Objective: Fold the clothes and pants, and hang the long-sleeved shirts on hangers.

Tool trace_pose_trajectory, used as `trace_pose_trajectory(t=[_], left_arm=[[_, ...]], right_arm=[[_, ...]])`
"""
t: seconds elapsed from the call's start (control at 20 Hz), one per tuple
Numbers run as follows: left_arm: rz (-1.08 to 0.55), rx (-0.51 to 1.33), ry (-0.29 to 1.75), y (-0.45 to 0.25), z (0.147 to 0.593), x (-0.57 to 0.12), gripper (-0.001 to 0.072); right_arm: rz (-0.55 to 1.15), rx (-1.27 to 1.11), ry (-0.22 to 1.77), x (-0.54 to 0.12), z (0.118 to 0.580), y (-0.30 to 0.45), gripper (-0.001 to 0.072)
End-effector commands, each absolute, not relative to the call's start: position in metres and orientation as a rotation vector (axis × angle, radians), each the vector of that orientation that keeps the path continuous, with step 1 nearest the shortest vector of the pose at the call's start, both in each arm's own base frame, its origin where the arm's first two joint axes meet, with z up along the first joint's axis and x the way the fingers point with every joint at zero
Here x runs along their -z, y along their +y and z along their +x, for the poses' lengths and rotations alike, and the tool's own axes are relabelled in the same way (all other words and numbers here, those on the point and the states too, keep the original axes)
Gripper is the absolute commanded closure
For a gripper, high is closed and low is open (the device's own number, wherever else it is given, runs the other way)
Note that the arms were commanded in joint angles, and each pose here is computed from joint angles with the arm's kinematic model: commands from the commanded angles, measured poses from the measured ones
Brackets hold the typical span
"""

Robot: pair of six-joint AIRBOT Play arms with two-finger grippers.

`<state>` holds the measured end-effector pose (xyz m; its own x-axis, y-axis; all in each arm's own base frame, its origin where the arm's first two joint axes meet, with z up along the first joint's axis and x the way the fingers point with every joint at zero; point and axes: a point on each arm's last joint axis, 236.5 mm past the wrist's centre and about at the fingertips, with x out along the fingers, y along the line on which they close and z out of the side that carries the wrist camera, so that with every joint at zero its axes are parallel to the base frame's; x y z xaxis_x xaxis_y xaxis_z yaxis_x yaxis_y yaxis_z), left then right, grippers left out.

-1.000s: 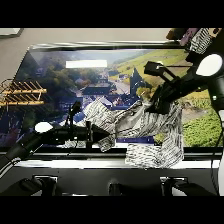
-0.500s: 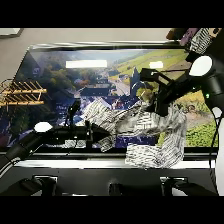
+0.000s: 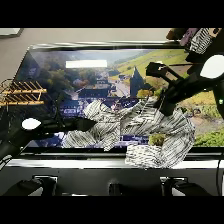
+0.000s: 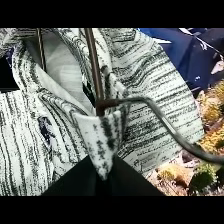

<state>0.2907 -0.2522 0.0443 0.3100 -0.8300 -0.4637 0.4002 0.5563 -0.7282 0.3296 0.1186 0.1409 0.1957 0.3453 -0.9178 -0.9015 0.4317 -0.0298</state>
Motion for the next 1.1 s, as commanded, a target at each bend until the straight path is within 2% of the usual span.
trace_pose_trajectory(t=[0.0, 0.1, 0.35, 0.55, 0.75, 0.85, 0.9, 0.95, 1.0, 1.05], left_arm=[[-0.526, 0.789, 1.098, -0.235, 0.270, -0.023, 0.0031], [-0.466, 0.806, 1.117, -0.262, 0.254, -0.016, 0.0031], [-0.414, 0.770, 0.922, -0.346, 0.243, -0.014, 0.0032], [-0.409, 0.741, 0.950, -0.376, 0.236, 0.015, 0.0033], [-0.394, 0.704, 0.955, -0.390, 0.254, 0.034, 0.0042], [-0.388, 0.680, 0.955, -0.391, 0.261, 0.044, 0.0204], [-0.389, 0.666, 0.972, -0.390, 0.263, 0.051, 0.0331], [-0.394, 0.651, 0.987, -0.388, 0.264, 0.058, 0.0525], [-0.392, 0.644, 0.995, -0.386, 0.266, 0.061, 0.0686], [-0.407, 0.630, 0.997, -0.383, 0.269, 0.061, 0.0685]], right_arm=[[-0.594, -0.876, 1.036, -0.151, 0.328, 0.114, 0.0688], [-0.534, -0.837, 1.063, -0.151, 0.328, 0.115, 0.0688], [-0.505, -0.820, 1.078, -0.151, 0.327, 0.115, 0.0688], [-0.478, -0.810, 1.085, -0.151, 0.327, 0.116, 0.0688], [-0.462, -0.819, 1.082, -0.153, 0.325, 0.120, 0.0688], [-0.457, -0.819, 1.083, -0.153, 0.325, 0.120, 0.0688], [-0.451, -0.815, 1.086, -0.153, 0.325, 0.120, 0.0688], [-0.444, -0.813, 1.088, -0.153, 0.325, 0.121, 0.0688], [-0.437, -0.823, 1.088, -0.153, 0.323, 0.123, 0.0688], [-0.430, -0.831, 1.088, -0.154, 0.322, 0.125, 0.0688]])
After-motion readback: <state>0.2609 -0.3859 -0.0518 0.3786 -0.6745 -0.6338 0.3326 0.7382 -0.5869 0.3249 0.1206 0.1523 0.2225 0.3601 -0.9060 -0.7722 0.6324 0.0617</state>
